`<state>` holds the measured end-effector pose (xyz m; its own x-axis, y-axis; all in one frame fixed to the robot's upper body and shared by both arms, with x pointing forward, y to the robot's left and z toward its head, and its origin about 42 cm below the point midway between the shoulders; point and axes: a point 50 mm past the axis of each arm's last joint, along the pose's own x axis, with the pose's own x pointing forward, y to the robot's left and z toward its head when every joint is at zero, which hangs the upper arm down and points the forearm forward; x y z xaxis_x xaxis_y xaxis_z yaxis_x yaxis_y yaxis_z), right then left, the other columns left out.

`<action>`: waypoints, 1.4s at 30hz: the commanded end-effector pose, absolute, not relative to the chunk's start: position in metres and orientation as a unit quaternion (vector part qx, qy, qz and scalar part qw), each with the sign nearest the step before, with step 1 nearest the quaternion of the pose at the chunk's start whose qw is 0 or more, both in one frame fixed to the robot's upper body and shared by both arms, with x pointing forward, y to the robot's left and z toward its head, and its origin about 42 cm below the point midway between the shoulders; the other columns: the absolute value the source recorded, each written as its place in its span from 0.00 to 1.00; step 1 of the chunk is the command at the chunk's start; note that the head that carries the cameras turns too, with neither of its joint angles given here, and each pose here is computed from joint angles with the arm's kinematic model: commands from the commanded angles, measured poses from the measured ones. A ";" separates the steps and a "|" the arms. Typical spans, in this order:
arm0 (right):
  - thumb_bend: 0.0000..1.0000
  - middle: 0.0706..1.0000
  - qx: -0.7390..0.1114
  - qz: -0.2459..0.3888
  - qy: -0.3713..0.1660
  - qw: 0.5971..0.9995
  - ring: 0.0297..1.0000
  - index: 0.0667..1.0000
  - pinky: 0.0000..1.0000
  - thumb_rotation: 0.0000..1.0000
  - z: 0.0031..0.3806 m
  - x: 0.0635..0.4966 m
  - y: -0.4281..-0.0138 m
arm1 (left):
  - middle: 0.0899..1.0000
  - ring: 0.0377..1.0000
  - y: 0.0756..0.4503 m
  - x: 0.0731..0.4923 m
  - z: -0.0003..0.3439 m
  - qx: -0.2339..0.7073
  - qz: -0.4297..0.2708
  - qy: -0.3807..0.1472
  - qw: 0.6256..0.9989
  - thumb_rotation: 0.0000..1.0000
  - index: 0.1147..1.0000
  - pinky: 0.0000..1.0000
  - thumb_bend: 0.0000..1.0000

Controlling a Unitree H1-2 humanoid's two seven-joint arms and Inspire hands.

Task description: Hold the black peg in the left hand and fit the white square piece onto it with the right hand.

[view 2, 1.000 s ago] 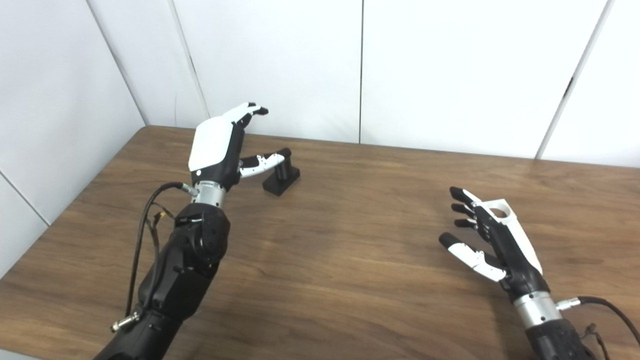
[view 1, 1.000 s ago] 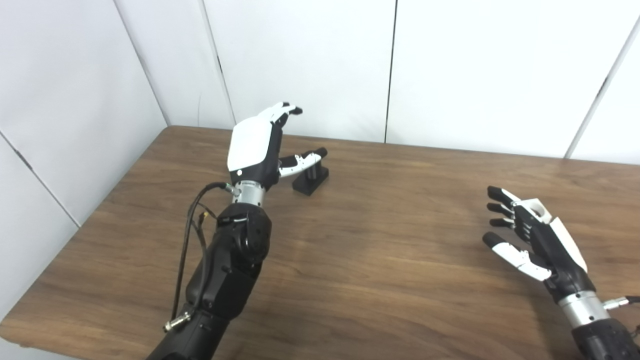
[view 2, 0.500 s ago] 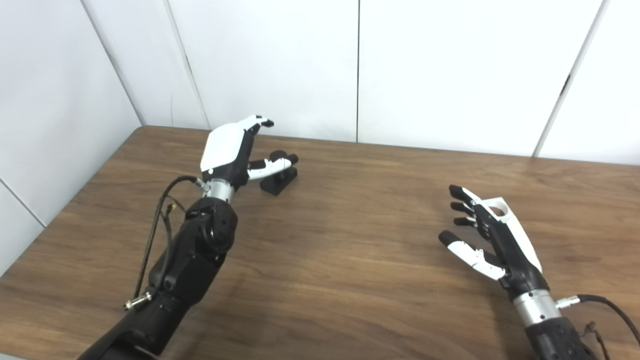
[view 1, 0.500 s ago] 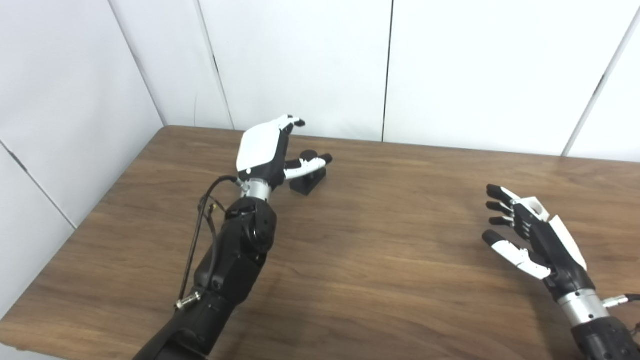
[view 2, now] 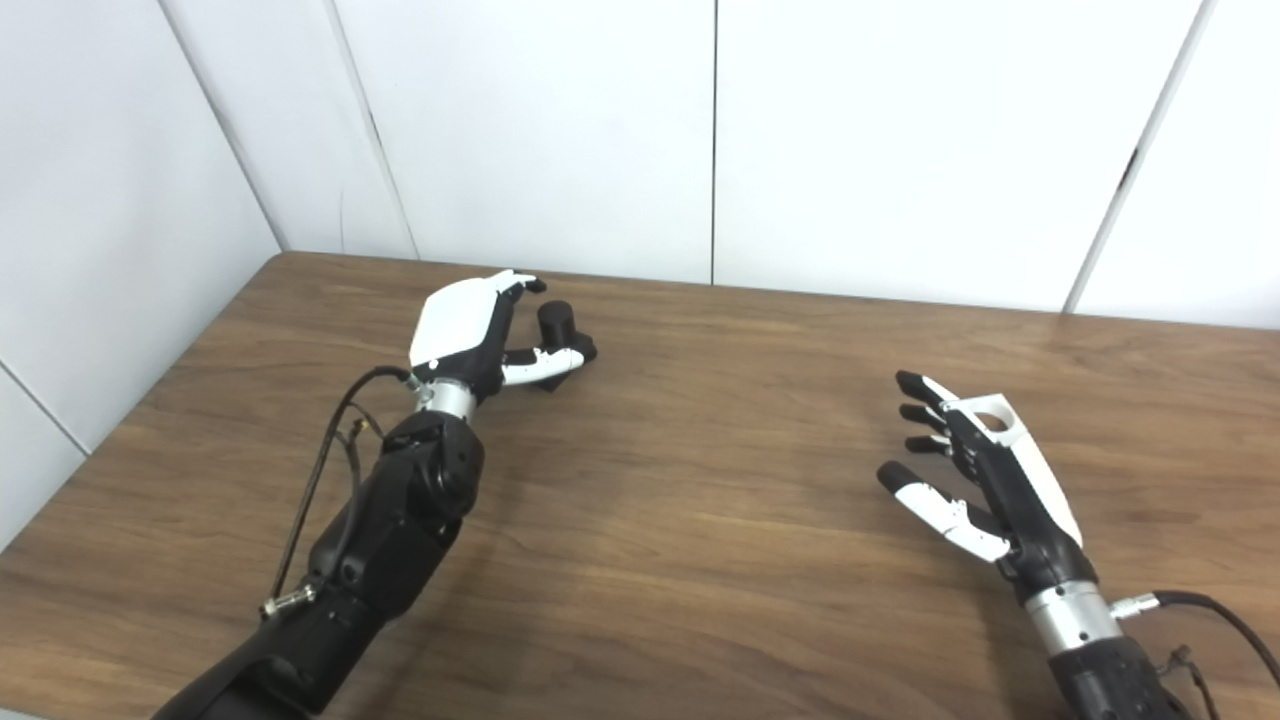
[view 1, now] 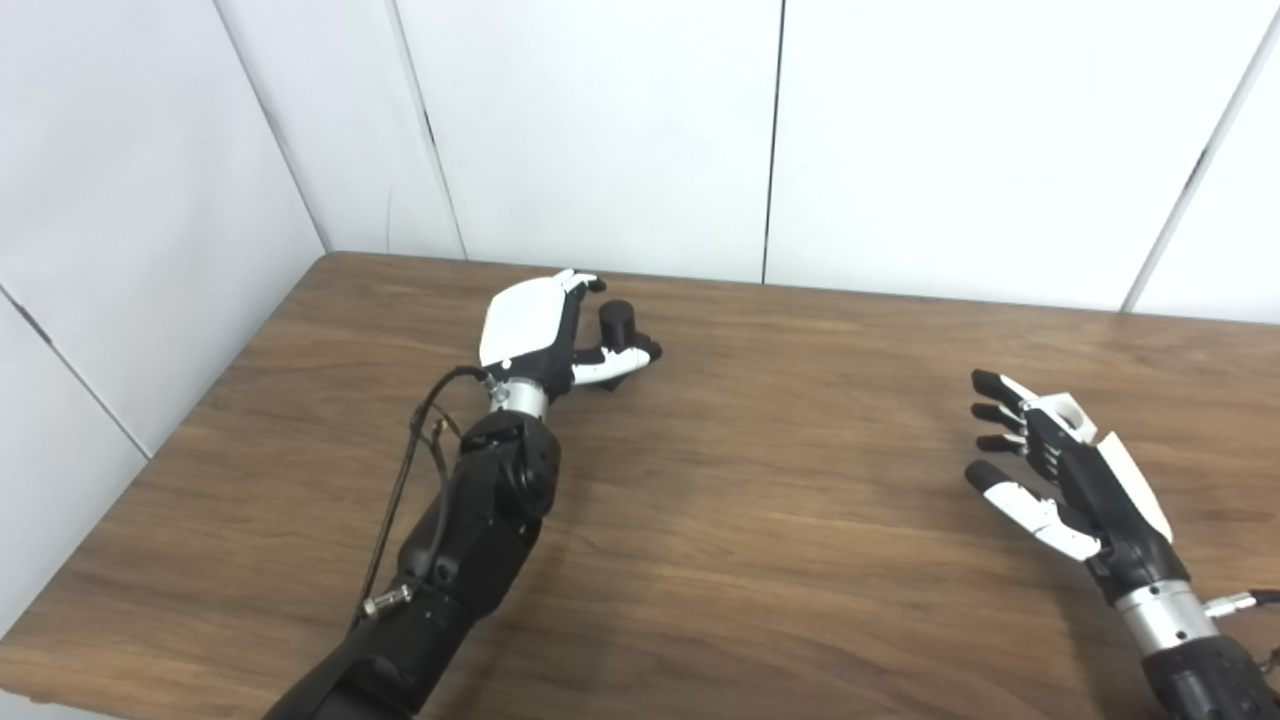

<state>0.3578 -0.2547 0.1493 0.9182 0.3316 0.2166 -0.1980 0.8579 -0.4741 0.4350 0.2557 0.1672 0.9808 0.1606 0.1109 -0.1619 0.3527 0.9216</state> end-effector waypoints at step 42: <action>0.63 0.90 -0.238 0.130 -0.183 0.945 0.85 0.87 0.76 0.70 0.173 0.360 -0.256 | 0.80 0.80 0.271 0.459 0.149 0.506 0.141 -0.018 0.851 0.46 0.61 0.72 0.77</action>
